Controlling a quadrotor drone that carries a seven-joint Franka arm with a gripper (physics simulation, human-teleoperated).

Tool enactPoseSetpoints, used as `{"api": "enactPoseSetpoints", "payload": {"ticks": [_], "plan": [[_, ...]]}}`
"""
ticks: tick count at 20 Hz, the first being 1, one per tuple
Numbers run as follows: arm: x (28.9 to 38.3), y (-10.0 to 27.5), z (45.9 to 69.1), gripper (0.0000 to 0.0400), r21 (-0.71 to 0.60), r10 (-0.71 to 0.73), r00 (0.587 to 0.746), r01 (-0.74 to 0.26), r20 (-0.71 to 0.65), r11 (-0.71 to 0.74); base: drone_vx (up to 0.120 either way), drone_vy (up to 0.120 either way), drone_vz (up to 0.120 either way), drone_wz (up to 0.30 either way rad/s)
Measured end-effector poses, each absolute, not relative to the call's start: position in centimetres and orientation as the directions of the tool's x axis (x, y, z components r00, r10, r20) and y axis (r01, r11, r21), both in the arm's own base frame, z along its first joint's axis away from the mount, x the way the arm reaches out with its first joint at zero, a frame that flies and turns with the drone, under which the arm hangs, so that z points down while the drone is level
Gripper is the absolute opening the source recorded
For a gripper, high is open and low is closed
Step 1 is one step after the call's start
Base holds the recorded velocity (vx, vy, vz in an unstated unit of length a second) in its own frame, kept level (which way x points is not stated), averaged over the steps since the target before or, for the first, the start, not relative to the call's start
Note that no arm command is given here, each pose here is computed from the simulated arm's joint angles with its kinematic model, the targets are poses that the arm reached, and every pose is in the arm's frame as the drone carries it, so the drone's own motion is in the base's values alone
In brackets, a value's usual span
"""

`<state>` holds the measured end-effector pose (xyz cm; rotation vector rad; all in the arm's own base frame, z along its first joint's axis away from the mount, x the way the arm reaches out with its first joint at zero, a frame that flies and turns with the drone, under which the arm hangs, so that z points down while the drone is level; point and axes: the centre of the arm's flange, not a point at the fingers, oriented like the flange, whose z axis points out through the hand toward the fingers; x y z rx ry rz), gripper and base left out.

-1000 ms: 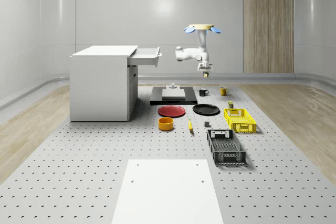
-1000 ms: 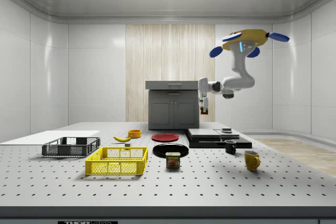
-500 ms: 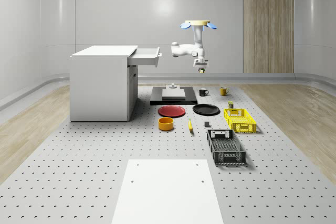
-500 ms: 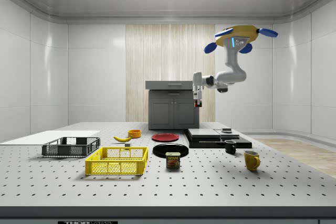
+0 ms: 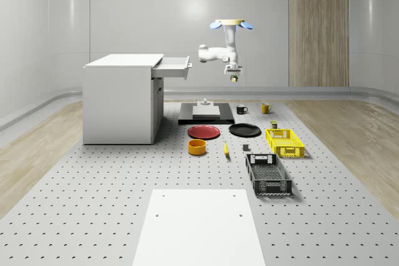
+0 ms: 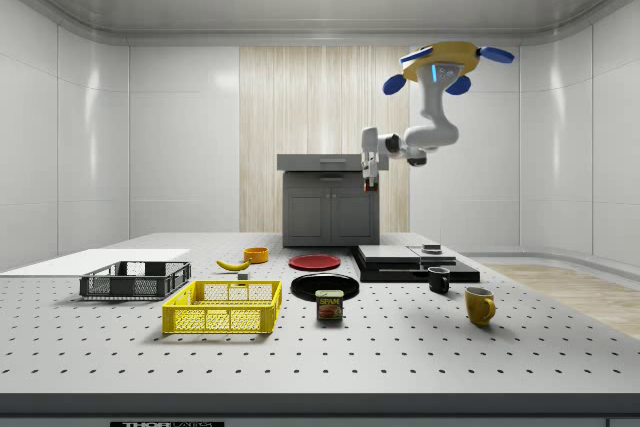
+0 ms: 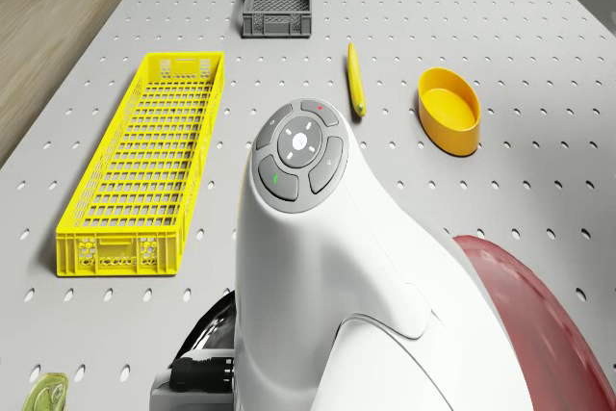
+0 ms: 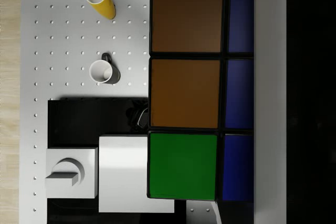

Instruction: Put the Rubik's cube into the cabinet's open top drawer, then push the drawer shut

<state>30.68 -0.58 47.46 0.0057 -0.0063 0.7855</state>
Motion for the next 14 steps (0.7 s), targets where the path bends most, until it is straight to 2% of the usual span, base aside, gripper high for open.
{"api": "enactPoseSetpoints", "payload": {"ticks": [14], "plan": [[30.68, -0.58, 47.46, 0.0320, 0.003, 0.707, 0.707, -0.707, 0.008, 0.707, 0.000, -0.120, 0.120, 0.000]]}}
